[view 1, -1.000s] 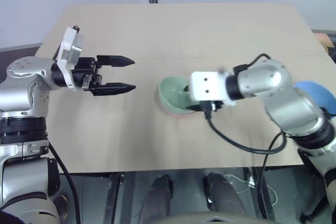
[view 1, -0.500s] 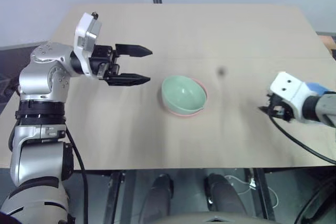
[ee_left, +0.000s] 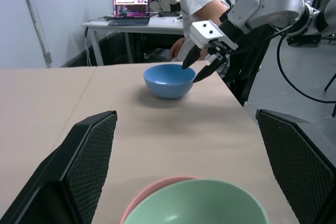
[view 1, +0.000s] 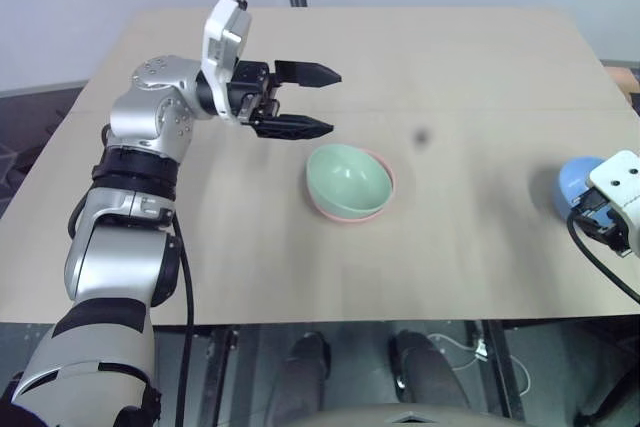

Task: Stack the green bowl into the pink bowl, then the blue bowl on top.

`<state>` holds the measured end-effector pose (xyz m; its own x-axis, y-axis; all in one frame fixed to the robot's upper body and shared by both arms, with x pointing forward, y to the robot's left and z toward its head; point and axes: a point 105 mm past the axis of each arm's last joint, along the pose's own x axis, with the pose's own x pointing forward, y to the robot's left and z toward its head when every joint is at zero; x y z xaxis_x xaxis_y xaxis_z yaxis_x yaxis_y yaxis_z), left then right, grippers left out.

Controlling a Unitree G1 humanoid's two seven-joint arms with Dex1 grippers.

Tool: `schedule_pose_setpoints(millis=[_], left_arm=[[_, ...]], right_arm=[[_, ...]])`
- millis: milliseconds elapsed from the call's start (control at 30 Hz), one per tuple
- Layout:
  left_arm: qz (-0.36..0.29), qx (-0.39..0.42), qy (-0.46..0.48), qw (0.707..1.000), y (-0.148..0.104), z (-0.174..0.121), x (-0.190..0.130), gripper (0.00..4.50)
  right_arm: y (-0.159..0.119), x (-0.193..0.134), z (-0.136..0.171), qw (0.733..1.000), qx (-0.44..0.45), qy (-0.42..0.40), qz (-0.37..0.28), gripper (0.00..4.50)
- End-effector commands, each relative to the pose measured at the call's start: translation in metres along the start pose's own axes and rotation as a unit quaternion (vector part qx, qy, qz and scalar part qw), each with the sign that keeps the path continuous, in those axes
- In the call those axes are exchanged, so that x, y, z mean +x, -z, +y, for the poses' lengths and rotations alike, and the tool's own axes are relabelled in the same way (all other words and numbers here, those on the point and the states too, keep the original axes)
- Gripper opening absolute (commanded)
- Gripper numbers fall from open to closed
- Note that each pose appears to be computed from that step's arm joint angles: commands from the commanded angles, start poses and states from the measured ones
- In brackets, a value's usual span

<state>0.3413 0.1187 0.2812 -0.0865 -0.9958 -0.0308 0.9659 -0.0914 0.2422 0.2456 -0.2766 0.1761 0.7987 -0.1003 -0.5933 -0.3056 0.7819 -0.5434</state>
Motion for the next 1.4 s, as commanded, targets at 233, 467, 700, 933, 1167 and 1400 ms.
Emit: schedule_pose_setpoints(millis=[233, 467, 700, 933, 1167, 1400], left_arm=[[0.001, 0.025, 0.01, 1.0, -0.01, 0.001, 0.002, 4.5], [0.03, 0.027, 0.002, 0.999, -0.004, 0.0, -0.005, 4.5], [0.039, 0.025, -0.003, 0.999, -0.002, -0.001, -0.009, 4.5], [0.042, 0.024, -0.01, 0.999, -0.001, -0.002, -0.013, 4.5], [0.046, 0.021, -0.02, 0.999, 0.0, -0.004, -0.021, 4.5], [0.059, 0.021, -0.042, 0.997, 0.0, 0.0, -0.031, 4.5]], right_arm=[[-0.001, 0.019, -0.002, 1.0, 0.005, 0.011, -0.015, 2.38], [-0.007, 0.023, 0.002, 0.999, -0.013, -0.014, -0.031, 0.07], [-0.012, 0.027, 0.001, 0.999, -0.016, -0.018, -0.036, 0.07], [-0.053, 0.019, -0.002, 0.993, -0.057, -0.024, -0.1, 0.07], [-0.133, -0.023, 0.062, 0.931, -0.138, -0.193, -0.278, 0.07], [-0.171, -0.06, 0.135, 0.819, -0.262, -0.36, -0.362, 0.07]])
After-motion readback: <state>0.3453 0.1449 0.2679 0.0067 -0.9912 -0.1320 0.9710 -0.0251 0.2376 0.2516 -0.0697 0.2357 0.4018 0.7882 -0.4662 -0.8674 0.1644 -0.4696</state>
